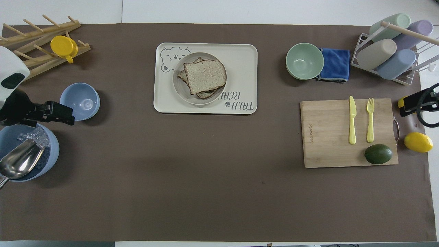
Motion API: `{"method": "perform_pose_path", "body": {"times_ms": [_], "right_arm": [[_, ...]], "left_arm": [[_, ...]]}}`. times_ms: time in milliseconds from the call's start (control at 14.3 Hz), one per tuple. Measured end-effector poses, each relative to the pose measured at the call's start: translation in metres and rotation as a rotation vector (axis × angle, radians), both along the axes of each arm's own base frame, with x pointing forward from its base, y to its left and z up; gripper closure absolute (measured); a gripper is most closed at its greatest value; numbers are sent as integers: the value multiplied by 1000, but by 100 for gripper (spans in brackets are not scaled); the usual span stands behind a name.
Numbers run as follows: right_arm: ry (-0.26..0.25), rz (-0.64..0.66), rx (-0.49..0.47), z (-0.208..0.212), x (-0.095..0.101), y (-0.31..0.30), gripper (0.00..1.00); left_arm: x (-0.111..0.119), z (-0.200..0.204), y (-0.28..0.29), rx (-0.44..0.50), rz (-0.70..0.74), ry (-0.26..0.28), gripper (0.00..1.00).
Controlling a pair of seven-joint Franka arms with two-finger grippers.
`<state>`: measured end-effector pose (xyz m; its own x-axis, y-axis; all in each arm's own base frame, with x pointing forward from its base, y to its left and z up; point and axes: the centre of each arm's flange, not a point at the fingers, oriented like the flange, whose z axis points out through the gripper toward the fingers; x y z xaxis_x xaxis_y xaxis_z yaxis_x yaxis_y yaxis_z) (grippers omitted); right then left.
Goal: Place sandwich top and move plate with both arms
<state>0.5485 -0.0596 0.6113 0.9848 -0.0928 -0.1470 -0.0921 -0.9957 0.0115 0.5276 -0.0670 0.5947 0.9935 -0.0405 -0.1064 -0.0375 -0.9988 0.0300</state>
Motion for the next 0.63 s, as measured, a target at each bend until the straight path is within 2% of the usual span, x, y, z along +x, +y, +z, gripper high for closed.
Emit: {"method": "perform_pose_path", "body": {"times_ms": [629], "right_arm": [[0,0,0,0,0,0,0]], "left_arm": [[3,-3,0,0,-4,4,0]]}}
